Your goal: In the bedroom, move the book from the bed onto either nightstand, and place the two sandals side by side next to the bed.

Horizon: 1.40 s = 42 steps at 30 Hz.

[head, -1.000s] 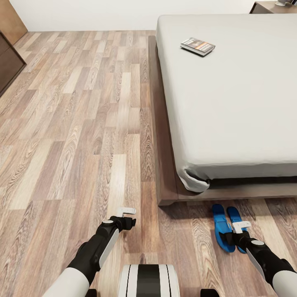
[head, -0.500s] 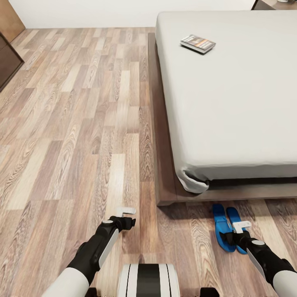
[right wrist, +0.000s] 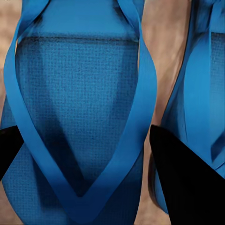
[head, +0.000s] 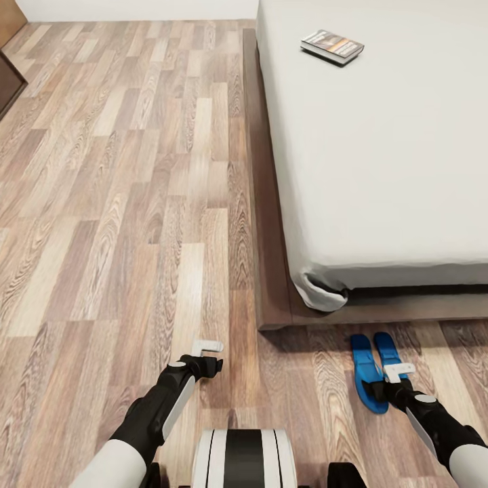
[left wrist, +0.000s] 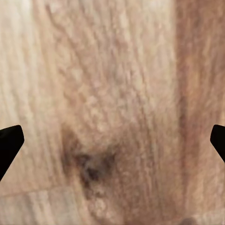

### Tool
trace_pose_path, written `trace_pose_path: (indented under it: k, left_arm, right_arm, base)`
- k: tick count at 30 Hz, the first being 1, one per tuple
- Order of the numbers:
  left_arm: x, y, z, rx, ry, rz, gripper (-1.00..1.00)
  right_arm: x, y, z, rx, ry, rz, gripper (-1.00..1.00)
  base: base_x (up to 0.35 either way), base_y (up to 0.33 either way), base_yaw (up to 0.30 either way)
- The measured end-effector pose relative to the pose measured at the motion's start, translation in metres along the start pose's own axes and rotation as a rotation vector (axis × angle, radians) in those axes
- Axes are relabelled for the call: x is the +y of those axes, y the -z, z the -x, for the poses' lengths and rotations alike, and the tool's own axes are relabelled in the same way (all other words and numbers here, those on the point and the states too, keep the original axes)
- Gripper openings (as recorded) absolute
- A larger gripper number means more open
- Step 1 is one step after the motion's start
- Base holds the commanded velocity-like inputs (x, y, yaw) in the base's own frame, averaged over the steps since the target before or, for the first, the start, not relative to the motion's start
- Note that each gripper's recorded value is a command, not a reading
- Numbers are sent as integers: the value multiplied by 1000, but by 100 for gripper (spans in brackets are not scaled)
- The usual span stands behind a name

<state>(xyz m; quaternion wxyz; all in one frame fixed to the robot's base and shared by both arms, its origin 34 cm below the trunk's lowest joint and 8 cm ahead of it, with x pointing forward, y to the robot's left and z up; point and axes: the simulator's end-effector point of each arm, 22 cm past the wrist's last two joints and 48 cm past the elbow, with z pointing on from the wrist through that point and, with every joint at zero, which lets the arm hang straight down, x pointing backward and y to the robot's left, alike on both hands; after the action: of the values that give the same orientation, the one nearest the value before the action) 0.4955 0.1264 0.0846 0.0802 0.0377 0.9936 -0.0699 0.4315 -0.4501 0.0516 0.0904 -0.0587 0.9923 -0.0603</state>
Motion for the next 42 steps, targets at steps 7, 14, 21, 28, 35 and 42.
trace_pose_path:
  k: [7,14,21,28,35,42]
  left_arm:
    - [0,0,0,0,0,0,100]
    - [-1,0,0,0,1,-2,100]
    - [-2,0,0,1,1,-3,100]
    - [-2,0,0,1,-1,-3,100]
    - [-2,0,0,1,-2,-3,100]
    - [-3,0,0,0,-2,-4,100]
  right_arm:
    - [-1,0,2,-9,1,-1,-100]
    - [-1,0,7,-32,3,-4,-100]
    - [-1,0,8,-34,3,-4,-100]
    - [-2,0,8,-33,4,-5,-100]
    - [-2,0,7,-33,4,-6,-100]
    - [-3,0,8,-34,4,-8,100]
  base:
    - [0,0,0]
    - [0,0,0]
    - [0,0,0]
    - [61,0,0]
    - [10,0,0]
    - [0,0,0]
